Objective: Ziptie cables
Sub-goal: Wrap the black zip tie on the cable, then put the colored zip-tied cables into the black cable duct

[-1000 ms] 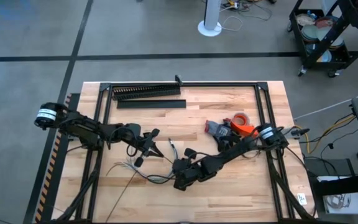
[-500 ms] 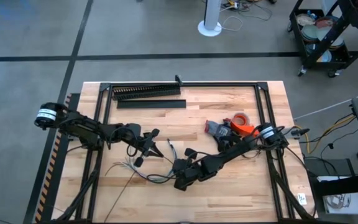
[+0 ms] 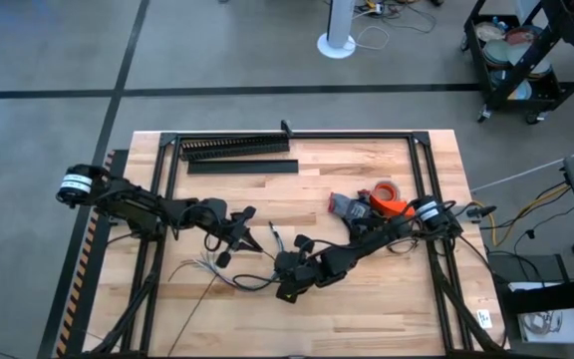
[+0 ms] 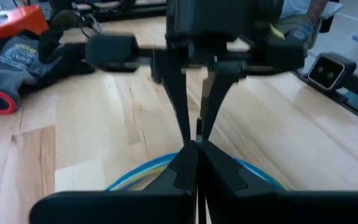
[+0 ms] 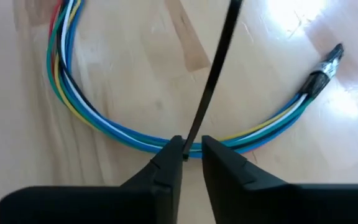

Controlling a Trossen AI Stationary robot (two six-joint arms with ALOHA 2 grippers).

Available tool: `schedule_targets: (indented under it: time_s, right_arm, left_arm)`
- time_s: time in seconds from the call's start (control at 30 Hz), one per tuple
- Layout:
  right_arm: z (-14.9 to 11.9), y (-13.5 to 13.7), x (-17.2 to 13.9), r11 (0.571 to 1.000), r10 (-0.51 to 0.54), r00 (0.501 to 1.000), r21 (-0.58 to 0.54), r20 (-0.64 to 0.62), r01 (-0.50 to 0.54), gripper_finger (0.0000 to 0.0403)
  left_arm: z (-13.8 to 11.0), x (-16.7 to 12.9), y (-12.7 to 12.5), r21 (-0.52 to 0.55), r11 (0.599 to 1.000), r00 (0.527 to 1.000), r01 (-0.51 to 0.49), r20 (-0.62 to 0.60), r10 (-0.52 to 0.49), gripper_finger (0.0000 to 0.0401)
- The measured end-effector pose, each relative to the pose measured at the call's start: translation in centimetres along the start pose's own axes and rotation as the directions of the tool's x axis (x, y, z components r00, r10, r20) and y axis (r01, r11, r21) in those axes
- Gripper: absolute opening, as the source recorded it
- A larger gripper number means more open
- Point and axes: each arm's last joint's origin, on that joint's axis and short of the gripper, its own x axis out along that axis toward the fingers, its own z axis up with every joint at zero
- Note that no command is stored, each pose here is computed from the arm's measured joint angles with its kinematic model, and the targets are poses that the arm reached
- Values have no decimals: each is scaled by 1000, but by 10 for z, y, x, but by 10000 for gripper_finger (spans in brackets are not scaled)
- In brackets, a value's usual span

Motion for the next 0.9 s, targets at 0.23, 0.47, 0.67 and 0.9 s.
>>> schedule_targets:
  time_s: [0.23,0.47,0.67,0.9]
  right_arm:
    - [-4,0,12,1000,0,1000,-1,-2,0,3]
    - [-5,1,17,1000,-3,1000,10,12,3,1]
    - [-11,3,26,1000,-5,1000,-1,9,5,2]
    - [-18,7,27,997,-19,1000,-69,0,19,2]
  left_arm:
    - [6,1,-1,-1,1000,999,0,54,0,0]
    - [17,2,-7,3,1000,987,21,160,-22,0]
    - [21,3,-13,-1,999,980,44,193,-43,0]
    - [34,-2,-16,10,998,957,63,282,-64,0]
